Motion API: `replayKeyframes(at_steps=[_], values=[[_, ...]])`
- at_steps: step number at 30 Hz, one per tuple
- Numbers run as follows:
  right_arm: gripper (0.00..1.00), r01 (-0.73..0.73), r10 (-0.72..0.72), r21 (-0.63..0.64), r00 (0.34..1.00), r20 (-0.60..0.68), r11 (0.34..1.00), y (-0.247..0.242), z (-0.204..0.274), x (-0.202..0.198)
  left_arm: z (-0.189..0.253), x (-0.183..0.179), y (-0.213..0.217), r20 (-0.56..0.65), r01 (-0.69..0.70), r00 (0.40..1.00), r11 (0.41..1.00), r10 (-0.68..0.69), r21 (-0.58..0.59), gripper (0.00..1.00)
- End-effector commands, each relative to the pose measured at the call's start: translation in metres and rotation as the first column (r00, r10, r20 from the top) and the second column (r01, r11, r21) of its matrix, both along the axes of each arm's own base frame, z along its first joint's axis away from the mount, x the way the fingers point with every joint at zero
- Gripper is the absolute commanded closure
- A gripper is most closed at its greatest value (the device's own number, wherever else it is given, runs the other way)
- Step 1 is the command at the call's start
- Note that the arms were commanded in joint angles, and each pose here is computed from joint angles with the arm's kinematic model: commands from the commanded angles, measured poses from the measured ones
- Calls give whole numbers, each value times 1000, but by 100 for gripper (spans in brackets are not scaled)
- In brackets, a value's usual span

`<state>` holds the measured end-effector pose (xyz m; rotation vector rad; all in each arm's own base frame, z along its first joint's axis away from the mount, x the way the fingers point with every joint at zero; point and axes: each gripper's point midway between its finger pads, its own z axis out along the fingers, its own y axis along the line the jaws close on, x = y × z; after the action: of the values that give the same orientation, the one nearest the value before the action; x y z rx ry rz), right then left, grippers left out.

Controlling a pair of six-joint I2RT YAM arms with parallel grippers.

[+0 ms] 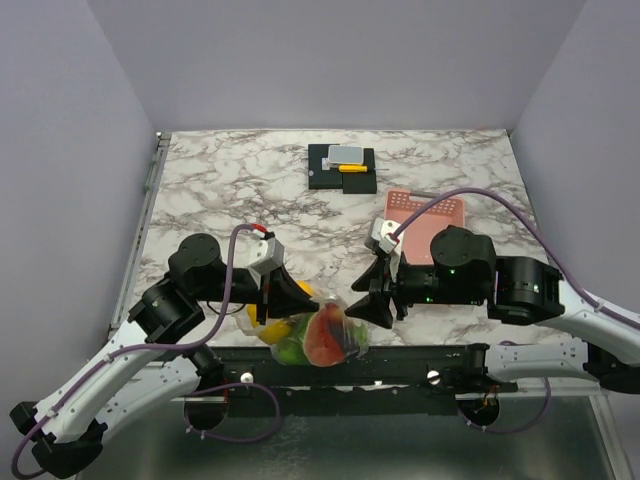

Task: Place the food in the zip-top bag and seal the zipper
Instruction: Zip the zipper food storage bag.

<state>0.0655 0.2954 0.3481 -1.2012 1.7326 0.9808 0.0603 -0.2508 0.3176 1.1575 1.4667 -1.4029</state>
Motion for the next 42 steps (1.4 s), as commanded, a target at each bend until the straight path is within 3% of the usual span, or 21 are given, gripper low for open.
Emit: replayKeyframes(at_steps=[1, 9, 16, 24, 31, 42], values=[[45, 13, -28, 164, 996, 90, 986, 15, 12, 10, 23, 3, 2, 39, -39, 998, 997, 42, -61, 100], [47, -60, 31, 207, 990, 140, 977, 28, 7, 6, 35, 0, 4, 45, -36, 998, 996, 40, -82, 100], [57, -121, 88, 218, 984, 154, 968, 38, 2, -1, 37, -4, 6, 46, -21, 999, 996, 25, -88, 100], [59, -145, 118, 212, 983, 138, 966, 41, -6, -6, 48, -6, 8, 67, -20, 997, 994, 27, -109, 100], [77, -151, 125, 231, 984, 124, 961, 45, -7, -8, 50, -11, 9, 66, 1, 998, 994, 7, -113, 100], [73, -151, 118, 272, 984, 133, 951, 47, 4, -7, 47, -14, 11, 61, 8, 998, 994, -1, -113, 100]])
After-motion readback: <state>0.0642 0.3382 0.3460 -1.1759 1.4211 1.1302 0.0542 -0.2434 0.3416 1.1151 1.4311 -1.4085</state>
